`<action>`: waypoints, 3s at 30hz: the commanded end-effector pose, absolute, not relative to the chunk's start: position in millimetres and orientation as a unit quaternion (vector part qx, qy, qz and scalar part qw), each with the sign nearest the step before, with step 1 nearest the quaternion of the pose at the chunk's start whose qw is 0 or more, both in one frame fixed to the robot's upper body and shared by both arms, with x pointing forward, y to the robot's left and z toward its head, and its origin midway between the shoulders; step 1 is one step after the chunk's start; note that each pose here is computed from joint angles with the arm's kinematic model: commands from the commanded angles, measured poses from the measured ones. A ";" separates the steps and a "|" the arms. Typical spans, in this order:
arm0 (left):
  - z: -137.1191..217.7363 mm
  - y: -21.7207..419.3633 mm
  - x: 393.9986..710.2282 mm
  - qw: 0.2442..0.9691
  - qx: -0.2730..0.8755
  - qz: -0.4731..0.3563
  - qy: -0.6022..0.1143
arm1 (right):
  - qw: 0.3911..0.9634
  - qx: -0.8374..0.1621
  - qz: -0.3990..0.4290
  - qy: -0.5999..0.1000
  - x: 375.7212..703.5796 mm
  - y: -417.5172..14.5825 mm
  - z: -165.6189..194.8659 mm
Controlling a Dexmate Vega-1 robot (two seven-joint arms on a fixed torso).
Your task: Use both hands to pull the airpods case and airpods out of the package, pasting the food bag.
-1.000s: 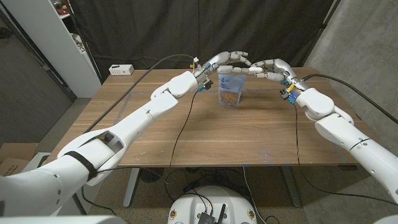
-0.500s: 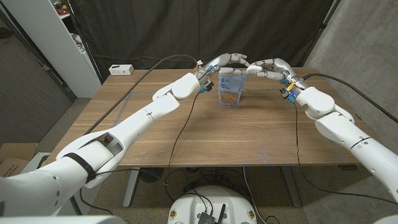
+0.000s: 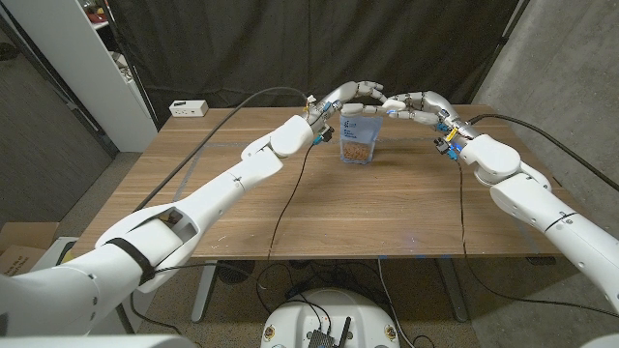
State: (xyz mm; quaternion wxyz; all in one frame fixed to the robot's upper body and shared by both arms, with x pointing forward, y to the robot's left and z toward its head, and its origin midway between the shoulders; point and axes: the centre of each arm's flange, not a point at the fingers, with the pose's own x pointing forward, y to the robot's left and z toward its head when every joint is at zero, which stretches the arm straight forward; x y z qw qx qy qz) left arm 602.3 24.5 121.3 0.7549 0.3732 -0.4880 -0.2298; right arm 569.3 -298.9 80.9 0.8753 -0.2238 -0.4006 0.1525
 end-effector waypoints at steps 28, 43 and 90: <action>87.7 27.0 627.1 0.821 0.213 -0.211 -0.485 | 0.877 -0.190 0.189 -0.400 564.2 -300.5 78.4; 89.6 29.7 628.6 0.823 0.217 -0.210 -0.481 | 0.880 -0.178 0.201 -0.393 568.1 -296.3 78.7; 102.3 48.0 598.1 0.789 0.312 -0.152 -0.507 | 0.902 -0.107 0.189 -0.374 583.4 -313.6 55.1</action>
